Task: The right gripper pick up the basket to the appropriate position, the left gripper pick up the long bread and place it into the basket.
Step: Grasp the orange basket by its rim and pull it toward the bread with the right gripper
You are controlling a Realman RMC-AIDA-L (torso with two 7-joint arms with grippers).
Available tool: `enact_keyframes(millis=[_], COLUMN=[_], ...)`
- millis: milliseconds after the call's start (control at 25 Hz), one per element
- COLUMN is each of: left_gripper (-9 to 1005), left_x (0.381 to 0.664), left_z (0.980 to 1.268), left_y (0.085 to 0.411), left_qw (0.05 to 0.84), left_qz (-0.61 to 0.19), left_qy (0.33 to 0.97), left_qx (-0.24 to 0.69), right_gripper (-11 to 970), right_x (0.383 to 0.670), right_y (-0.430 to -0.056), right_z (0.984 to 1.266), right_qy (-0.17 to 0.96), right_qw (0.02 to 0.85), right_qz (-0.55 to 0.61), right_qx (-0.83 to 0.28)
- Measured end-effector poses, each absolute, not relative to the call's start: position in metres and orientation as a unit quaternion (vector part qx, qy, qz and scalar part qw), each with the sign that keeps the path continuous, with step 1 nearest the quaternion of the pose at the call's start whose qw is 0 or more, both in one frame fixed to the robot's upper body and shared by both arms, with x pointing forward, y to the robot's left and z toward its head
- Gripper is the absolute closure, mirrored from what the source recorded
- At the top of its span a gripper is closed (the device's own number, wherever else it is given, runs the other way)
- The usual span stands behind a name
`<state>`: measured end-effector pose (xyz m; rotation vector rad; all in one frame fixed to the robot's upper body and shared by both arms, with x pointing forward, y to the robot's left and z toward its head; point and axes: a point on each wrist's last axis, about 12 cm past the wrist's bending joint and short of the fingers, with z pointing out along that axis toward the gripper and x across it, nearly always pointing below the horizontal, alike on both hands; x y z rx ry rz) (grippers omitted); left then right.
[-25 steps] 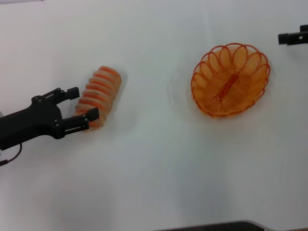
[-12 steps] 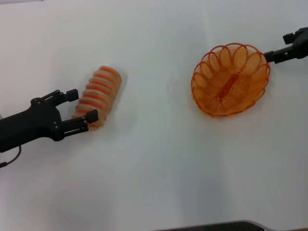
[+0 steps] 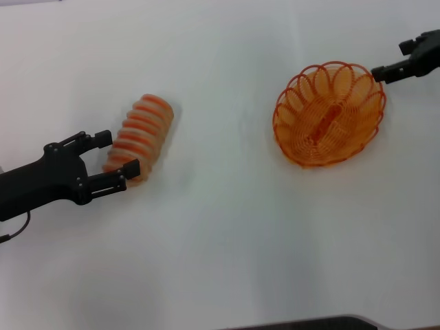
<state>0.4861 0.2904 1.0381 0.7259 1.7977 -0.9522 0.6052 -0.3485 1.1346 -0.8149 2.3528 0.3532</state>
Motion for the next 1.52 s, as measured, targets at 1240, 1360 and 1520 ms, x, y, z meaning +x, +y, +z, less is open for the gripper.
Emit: enact_keyframes(millis=[1240,1360,1520], left_gripper=[110,111,110], left_x=[0.489,0.489,0.490], left_z=[1.040,1.040,1.041], left_y=[0.290,0.290,0.290], left_qw=[0.474,0.474,0.475], left_qz=[-0.386,-0.386,-0.386], left_qy=[0.732,0.732,0.731], left_qx=[0.300,0.301,0.301], right_gripper=[338,346,358], right_x=[0.615,0.614,0.614], right_y=[-0.311,-0.308,-0.307], right_z=[1.098,1.092,1.090], right_qy=[0.891,0.893,0.893], right_qw=[0.318,0.312,0.312], right_qz=[0.108,0.108,0.105], right_qx=[-0.305,-0.306,-0.307])
